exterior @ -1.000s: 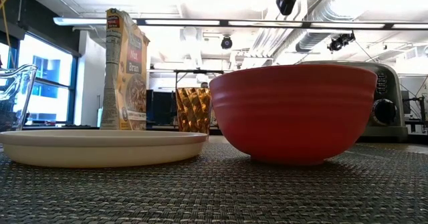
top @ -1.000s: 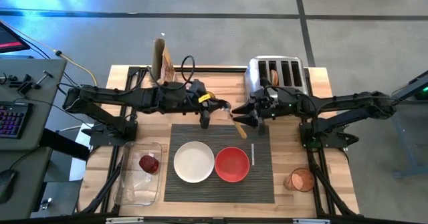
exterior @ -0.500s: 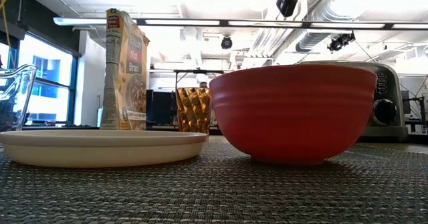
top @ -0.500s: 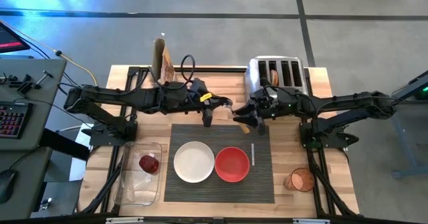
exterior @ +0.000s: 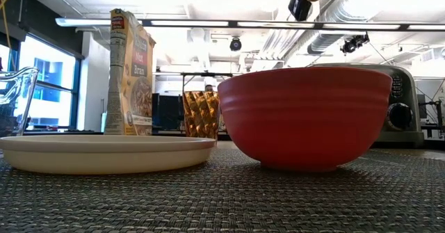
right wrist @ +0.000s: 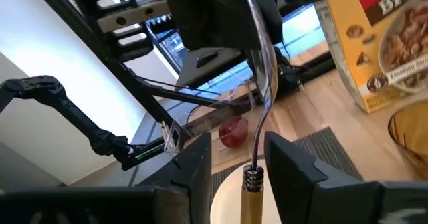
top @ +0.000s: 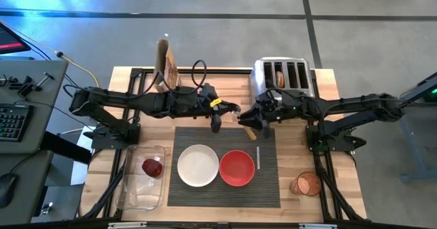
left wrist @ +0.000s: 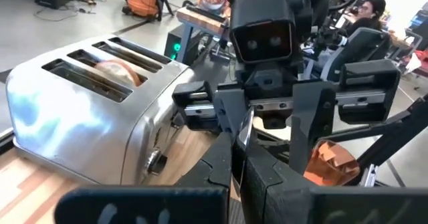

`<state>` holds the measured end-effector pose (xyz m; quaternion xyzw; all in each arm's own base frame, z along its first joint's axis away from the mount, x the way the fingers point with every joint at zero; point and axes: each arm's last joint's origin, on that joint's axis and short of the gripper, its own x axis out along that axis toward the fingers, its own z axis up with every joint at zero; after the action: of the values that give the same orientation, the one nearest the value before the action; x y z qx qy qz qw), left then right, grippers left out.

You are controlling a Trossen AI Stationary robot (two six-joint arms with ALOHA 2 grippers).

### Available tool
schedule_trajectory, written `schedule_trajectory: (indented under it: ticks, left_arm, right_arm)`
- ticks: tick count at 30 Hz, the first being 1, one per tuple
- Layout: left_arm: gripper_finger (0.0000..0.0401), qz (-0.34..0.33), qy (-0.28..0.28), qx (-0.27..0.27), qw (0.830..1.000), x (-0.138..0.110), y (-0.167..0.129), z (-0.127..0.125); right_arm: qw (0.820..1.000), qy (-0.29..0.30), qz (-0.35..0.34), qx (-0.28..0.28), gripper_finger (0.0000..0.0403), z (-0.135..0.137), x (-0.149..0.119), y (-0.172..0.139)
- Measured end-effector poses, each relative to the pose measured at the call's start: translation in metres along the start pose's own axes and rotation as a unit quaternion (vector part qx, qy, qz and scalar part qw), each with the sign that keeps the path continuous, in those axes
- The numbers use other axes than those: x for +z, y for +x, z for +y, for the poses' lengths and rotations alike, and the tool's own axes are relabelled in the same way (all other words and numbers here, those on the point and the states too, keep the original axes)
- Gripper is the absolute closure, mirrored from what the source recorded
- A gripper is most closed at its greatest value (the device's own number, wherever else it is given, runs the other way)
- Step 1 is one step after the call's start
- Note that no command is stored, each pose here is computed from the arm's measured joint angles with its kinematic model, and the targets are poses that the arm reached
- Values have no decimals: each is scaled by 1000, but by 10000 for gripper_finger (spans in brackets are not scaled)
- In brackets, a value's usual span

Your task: Arrange a breakfast setting

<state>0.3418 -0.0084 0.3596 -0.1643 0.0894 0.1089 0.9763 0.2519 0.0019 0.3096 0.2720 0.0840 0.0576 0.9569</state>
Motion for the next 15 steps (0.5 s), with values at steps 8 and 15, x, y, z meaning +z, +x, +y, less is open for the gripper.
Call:
schedule_trajectory:
  ticks: [8,15]
  left_arm:
    - [401,3,-1,-8,1000,-1,1,0]
    - [401,3,-1,-12,1000,-1,1,-1]
  right_arm:
    - [1000,1,0,-5,315,-2,0,0]
    - [1000,12,8,-11,319,-3,-1,0]
